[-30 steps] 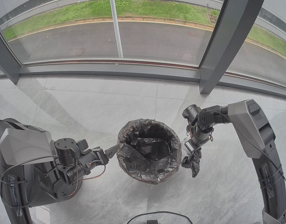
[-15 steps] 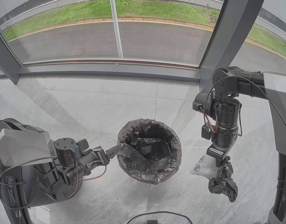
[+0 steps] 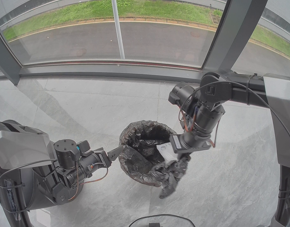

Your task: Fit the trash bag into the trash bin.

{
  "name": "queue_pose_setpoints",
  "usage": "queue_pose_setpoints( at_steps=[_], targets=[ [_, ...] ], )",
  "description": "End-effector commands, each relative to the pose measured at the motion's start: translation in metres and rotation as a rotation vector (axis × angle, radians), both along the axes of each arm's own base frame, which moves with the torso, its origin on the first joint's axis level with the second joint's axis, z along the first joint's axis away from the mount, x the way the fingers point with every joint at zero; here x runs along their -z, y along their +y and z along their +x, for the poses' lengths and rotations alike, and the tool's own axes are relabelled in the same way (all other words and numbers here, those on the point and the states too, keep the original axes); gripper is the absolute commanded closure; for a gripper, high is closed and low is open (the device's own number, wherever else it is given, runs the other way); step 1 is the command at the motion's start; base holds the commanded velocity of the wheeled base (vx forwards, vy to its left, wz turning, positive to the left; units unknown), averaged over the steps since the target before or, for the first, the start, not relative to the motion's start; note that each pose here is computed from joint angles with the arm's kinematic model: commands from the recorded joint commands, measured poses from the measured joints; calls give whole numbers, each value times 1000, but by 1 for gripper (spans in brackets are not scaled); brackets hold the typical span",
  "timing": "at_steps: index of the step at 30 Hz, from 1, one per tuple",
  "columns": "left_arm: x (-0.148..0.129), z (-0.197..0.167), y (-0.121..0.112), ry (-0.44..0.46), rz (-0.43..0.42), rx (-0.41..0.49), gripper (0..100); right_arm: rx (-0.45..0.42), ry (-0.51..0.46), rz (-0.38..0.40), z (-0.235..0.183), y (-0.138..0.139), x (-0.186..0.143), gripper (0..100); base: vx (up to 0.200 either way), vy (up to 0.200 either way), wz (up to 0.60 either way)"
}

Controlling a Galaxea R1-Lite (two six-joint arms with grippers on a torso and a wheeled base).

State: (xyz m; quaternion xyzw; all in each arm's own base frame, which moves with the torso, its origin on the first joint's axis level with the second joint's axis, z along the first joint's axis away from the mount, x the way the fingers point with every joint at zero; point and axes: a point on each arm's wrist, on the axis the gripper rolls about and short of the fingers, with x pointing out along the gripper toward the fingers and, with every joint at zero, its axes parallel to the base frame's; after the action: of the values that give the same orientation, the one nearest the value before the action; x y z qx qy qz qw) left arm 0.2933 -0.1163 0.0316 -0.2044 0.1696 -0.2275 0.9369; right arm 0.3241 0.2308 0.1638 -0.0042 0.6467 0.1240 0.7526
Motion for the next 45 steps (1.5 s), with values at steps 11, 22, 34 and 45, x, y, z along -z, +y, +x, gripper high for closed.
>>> queue_pose_setpoints(
  at_steps=[11, 22, 34, 45],
  targets=[
    [3, -1, -1, 8, 4, 5, 0, 29, -179, 78, 23, 60, 55, 100, 0, 0, 0],
    [5, 0, -2, 13, 6, 6, 0, 1, -311, 38, 38, 54, 53, 100, 0, 0, 0],
    [7, 0, -1, 18, 8, 5, 0, -81, -374, 10, 47, 61, 68, 0, 0, 0, 0],
    [7, 0, -3, 20, 9, 8, 0, -100, -408, 1, 43, 67, 65, 0, 0, 0, 0]
  ],
)
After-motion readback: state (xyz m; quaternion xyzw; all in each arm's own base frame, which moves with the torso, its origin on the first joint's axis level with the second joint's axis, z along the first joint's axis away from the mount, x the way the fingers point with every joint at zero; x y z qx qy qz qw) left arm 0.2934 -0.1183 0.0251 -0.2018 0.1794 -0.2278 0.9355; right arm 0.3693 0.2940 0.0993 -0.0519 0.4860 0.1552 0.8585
